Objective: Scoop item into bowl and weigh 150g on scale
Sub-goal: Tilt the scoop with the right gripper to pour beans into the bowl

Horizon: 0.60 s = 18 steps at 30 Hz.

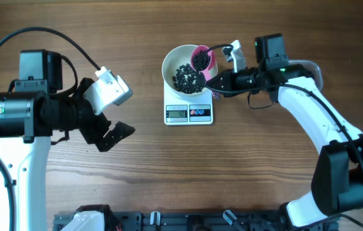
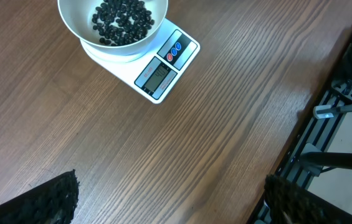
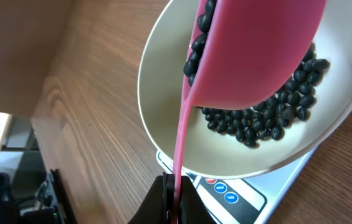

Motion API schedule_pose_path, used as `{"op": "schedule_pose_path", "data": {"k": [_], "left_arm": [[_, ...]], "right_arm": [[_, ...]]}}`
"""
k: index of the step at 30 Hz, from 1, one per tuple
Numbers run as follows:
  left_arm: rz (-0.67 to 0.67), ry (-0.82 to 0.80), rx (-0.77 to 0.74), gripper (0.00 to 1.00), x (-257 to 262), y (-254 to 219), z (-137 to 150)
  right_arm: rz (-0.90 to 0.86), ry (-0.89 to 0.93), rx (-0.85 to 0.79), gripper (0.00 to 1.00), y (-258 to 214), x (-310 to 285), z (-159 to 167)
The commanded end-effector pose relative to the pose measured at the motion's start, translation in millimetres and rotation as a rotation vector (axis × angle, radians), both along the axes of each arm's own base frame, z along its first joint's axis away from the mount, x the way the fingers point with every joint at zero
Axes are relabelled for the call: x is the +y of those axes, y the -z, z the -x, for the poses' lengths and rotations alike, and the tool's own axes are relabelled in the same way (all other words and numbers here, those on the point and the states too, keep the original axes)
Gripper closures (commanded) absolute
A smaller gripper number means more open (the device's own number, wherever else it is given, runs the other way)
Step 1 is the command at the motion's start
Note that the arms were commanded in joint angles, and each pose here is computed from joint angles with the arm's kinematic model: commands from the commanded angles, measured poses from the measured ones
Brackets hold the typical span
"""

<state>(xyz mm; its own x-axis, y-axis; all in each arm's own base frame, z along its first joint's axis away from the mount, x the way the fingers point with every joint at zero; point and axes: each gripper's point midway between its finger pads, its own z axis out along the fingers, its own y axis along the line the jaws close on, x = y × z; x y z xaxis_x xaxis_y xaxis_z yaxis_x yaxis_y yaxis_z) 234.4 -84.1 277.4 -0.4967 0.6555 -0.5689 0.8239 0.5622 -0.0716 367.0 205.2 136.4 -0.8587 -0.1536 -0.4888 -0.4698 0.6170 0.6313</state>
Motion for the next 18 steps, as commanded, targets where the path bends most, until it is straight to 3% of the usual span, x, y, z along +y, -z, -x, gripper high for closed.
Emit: {"op": "schedule_pose_path", "data": {"k": [1, 18], "left_arm": [[0.004, 0.005, -0.030, 0.00, 0, -7, 1], [0.004, 0.005, -0.030, 0.00, 0, -7, 1]], "right_arm": [[0.105, 0.026, -0.060, 0.96, 0, -5, -6], [0.241, 0.041, -0.158, 0.96, -18, -12, -6]]}}
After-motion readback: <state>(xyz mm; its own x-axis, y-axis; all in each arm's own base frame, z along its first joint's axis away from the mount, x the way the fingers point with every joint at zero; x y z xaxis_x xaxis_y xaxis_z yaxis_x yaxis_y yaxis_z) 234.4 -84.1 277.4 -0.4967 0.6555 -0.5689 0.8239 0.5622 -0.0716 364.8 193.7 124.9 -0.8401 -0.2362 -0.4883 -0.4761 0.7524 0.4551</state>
